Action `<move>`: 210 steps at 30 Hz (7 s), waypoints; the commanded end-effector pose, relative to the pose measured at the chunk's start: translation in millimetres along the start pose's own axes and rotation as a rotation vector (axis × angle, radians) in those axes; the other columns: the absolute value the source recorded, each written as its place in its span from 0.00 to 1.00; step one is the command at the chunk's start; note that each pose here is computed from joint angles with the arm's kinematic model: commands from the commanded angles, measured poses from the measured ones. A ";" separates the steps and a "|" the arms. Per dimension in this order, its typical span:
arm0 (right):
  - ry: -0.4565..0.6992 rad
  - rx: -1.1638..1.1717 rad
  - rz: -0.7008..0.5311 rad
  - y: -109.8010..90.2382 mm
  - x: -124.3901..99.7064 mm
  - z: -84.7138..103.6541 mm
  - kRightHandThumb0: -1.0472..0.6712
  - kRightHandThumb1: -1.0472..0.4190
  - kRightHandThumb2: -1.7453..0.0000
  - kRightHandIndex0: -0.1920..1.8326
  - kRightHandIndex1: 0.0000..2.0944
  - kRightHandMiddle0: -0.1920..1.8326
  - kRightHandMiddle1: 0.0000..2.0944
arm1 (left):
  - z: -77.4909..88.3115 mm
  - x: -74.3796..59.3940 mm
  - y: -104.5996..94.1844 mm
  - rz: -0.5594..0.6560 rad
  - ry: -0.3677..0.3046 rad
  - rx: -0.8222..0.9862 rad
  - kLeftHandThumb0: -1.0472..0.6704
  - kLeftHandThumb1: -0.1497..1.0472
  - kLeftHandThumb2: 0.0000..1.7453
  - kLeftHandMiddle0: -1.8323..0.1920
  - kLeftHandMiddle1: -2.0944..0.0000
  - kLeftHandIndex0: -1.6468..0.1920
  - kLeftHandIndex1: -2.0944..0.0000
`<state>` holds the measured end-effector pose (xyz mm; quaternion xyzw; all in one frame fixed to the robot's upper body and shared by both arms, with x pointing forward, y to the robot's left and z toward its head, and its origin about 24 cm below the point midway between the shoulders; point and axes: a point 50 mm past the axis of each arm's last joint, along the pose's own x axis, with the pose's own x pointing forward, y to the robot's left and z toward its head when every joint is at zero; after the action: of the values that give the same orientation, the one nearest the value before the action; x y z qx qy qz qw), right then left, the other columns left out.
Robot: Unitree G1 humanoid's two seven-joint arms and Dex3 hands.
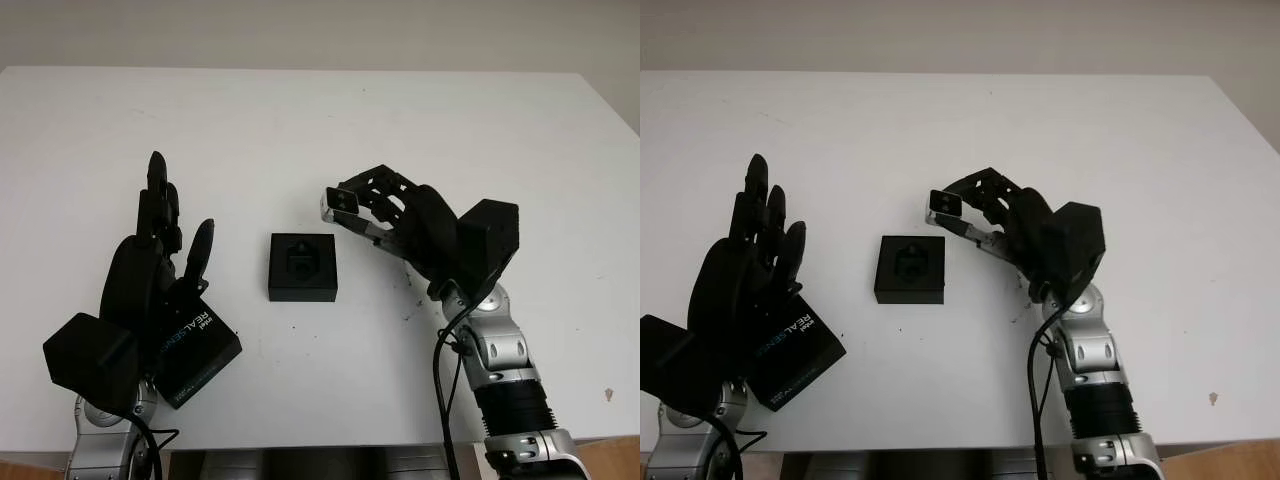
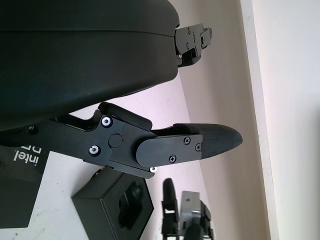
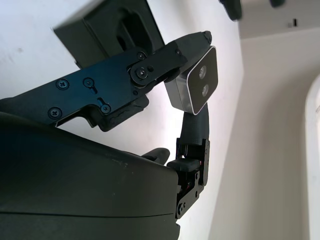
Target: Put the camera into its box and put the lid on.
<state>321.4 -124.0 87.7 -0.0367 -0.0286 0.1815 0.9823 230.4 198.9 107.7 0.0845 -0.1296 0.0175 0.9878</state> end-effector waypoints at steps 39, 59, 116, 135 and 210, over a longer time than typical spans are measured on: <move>-0.104 -0.245 -0.100 28.4 -10.0 -6.3 0.34 0.00 0.95 0.20 0.19 0.27 0.80 | 2.9 1.0 1.2 -0.005 -0.013 0.016 0.21 1.00 0.28 0.99 0.97 1.00 0.97; -0.045 -0.164 0.006 26.1 3.0 -9.7 0.34 0.00 0.96 0.22 0.16 0.29 0.76 | 1.9 1.7 0.2 -0.007 -0.008 0.004 0.20 1.00 0.28 0.99 0.97 1.00 0.98; -0.042 -0.267 0.032 19.6 0.7 -23.2 0.34 0.00 0.95 0.25 0.08 0.29 0.76 | 3.2 -0.8 5.4 0.000 -0.010 0.003 0.20 1.00 0.27 0.99 0.97 0.99 0.97; -0.012 -0.404 0.096 23.9 -2.8 -19.9 0.24 0.04 0.97 0.12 0.01 0.16 0.29 | 3.4 -0.9 5.6 0.012 -0.010 0.008 0.19 1.00 0.27 0.98 0.97 0.98 0.97; -0.144 0.126 -0.138 -59.6 -33.6 43.8 0.28 0.00 0.64 0.04 0.02 0.04 0.04 | 85.3 18.5 81.9 -0.995 -0.261 1.656 0.37 0.86 0.04 0.89 0.98 0.93 0.98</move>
<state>308.0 -187.8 130.9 0.0396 -0.0814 0.1185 0.9888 220.4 267.0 207.5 0.7993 -0.1226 -0.3251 0.4904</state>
